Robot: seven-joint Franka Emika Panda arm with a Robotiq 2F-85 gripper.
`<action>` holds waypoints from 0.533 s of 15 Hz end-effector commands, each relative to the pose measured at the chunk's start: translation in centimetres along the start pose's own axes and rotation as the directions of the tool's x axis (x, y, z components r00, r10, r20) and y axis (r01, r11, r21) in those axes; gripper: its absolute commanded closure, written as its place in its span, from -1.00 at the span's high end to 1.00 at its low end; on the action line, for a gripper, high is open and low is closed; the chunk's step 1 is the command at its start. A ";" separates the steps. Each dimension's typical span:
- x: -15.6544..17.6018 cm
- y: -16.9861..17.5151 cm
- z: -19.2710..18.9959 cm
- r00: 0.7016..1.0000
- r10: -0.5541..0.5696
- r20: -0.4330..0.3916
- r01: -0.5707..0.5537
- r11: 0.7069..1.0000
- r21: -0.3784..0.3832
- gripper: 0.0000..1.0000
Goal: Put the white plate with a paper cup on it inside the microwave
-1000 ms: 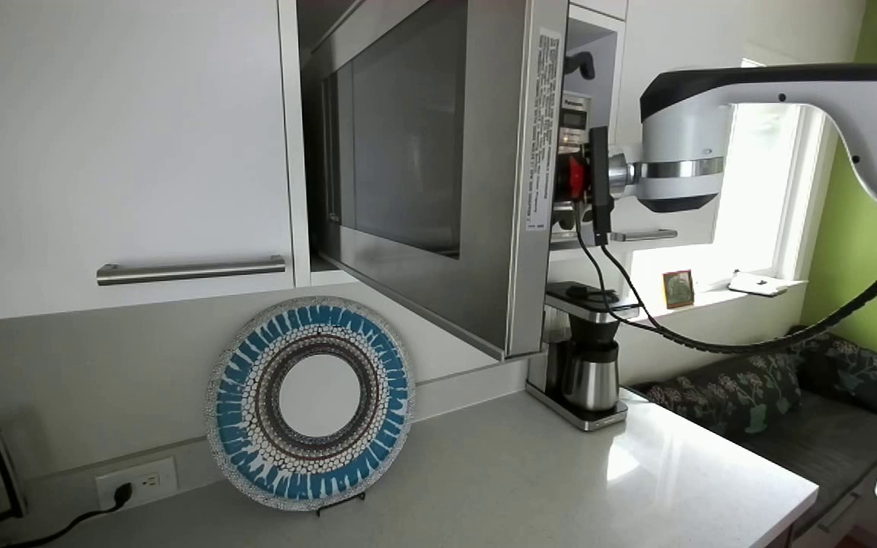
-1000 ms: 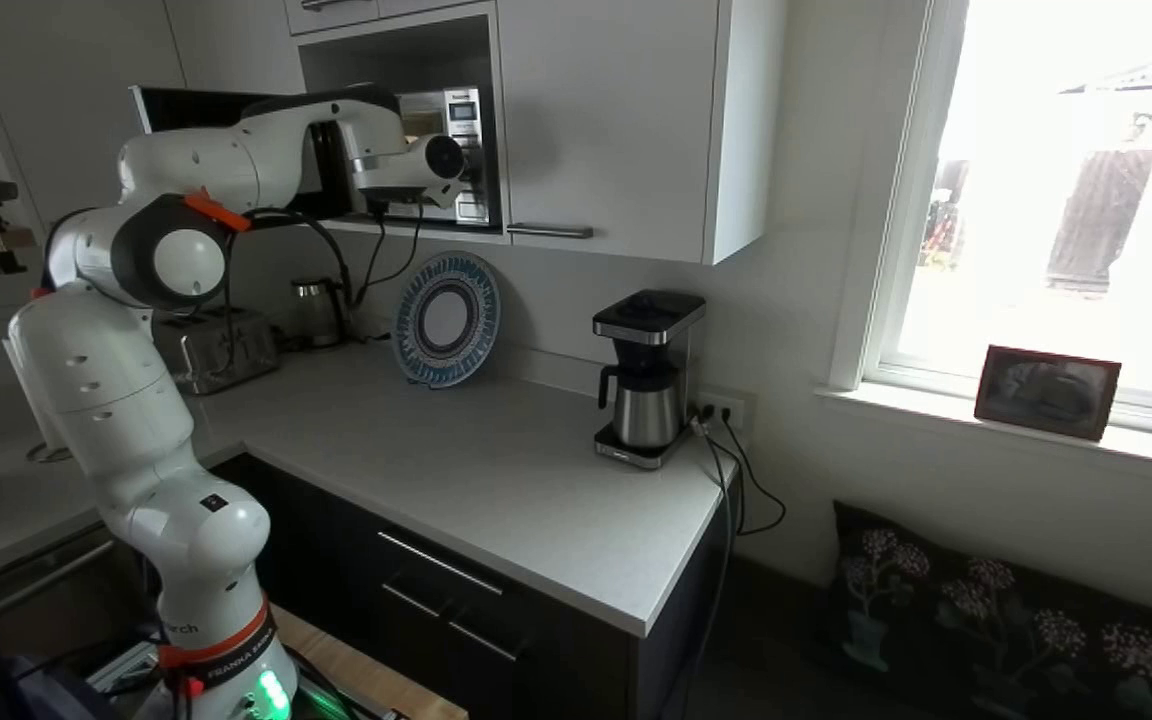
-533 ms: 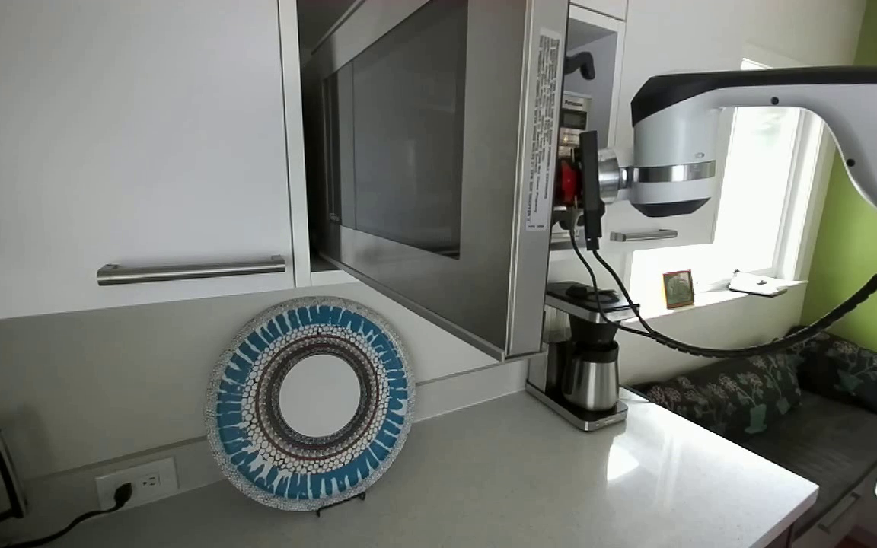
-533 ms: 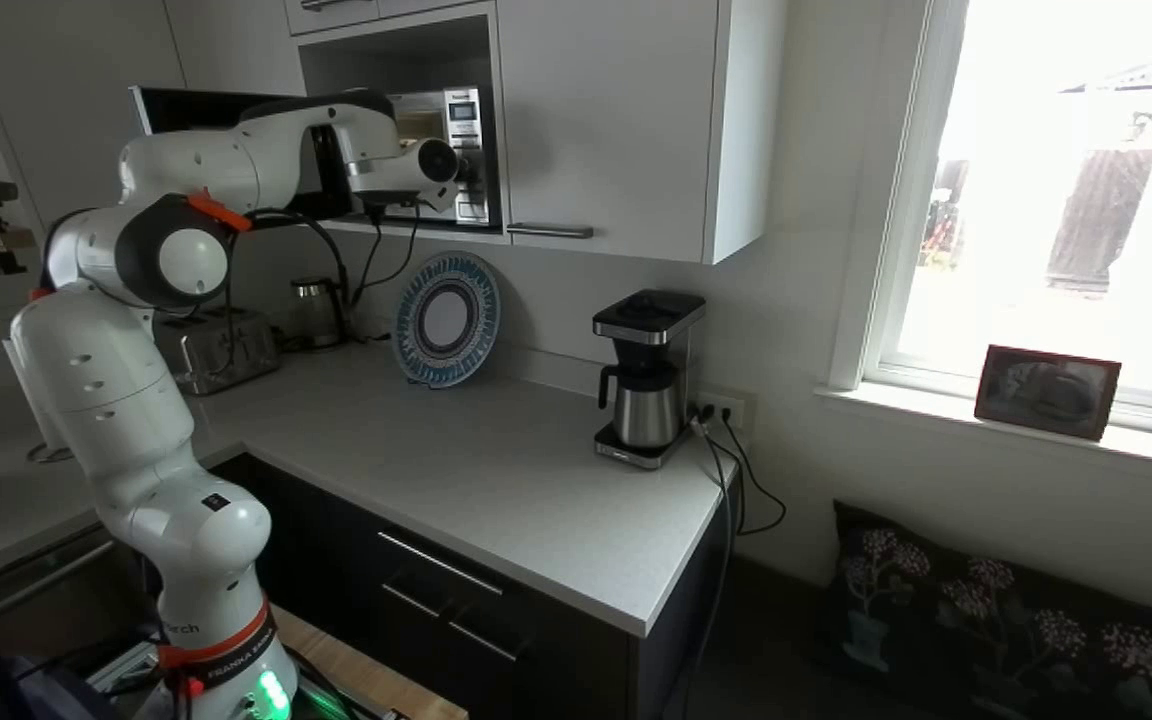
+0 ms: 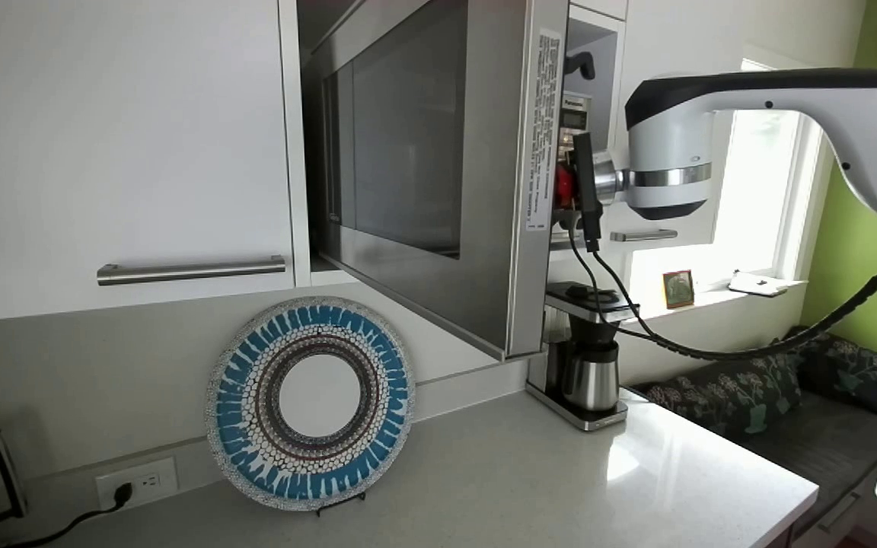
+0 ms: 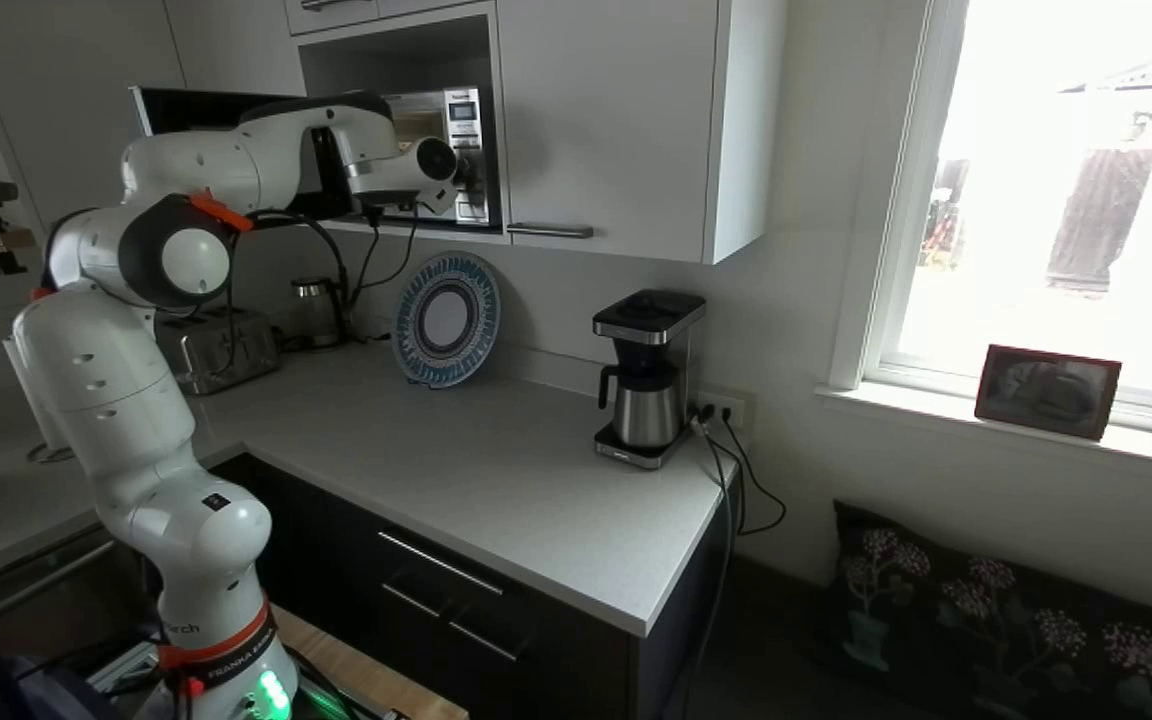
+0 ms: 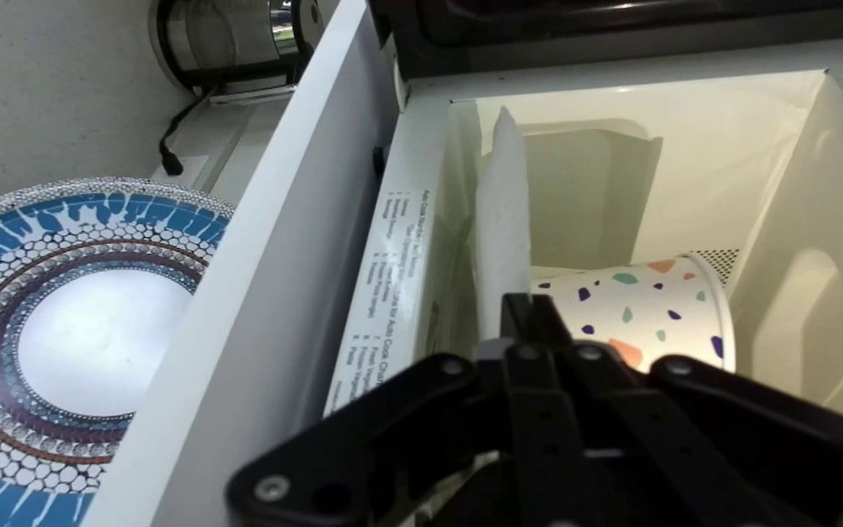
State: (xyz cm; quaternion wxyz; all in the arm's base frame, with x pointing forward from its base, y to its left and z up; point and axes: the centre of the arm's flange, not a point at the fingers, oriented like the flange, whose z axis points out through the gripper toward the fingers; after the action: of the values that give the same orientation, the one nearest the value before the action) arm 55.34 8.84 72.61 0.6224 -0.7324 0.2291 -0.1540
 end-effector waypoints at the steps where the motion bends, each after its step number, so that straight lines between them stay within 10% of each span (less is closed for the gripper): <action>1: -0.1 0.0 0.6 0.999 0.029 -0.042 -0.030 0.999 -0.036 -1.00; 8: 0.4 -0.4 1.2 0.992 0.021 -0.121 -0.032 0.996 -0.086 -1.00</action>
State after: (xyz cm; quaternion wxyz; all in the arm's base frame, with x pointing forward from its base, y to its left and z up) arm 55.91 9.09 72.42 0.5916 -0.7409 0.2666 -0.1731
